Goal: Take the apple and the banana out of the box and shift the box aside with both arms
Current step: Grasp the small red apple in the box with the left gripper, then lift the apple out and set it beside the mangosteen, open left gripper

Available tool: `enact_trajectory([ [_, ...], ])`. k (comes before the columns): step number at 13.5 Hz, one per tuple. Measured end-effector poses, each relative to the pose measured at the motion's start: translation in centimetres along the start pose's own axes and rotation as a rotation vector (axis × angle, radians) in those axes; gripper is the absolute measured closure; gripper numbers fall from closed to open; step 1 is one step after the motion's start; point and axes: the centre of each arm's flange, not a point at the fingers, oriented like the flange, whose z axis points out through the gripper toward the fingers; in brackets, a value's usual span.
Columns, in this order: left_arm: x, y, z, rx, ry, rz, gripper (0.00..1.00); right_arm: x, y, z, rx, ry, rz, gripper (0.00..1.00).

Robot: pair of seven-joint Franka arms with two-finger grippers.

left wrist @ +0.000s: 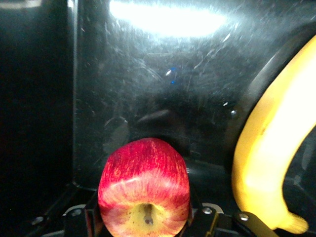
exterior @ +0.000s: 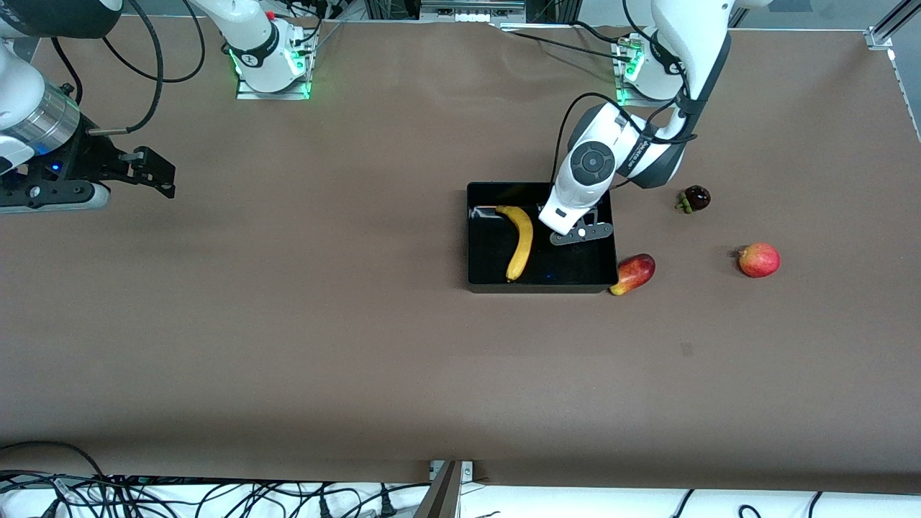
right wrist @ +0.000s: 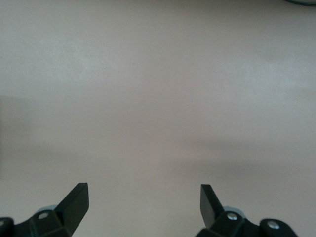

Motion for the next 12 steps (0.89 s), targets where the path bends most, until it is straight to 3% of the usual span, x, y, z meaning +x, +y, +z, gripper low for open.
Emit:
enact_trajectory([
  [3, 2.6, -1.4, -9.2, 0.075, -0.046, -0.011, 0.34, 0.0, 0.0, 0.0, 0.000, 0.000, 0.000, 0.00],
  [5, 5.9, -6.5, -13.6, 0.112, -0.067, 0.026, 0.34, 0.0, 0.0, 0.0, 0.000, 0.000, 0.000, 0.00],
  [8, 11.3, -16.9, -12.5, 0.074, -0.151, 0.164, 0.34, 0.0, 0.0, 0.0, 0.000, 0.000, 0.001, 0.00],
  [10, 12.6, -21.6, -9.2, 0.045, -0.203, 0.236, 0.34, 0.0, 0.0, 0.0, 0.000, 0.000, 0.001, 0.00],
  [12, 12.3, -23.3, -4.7, 0.018, -0.167, 0.282, 0.34, 0.0, 0.0, 0.0, 0.000, 0.000, 0.001, 0.00],
])
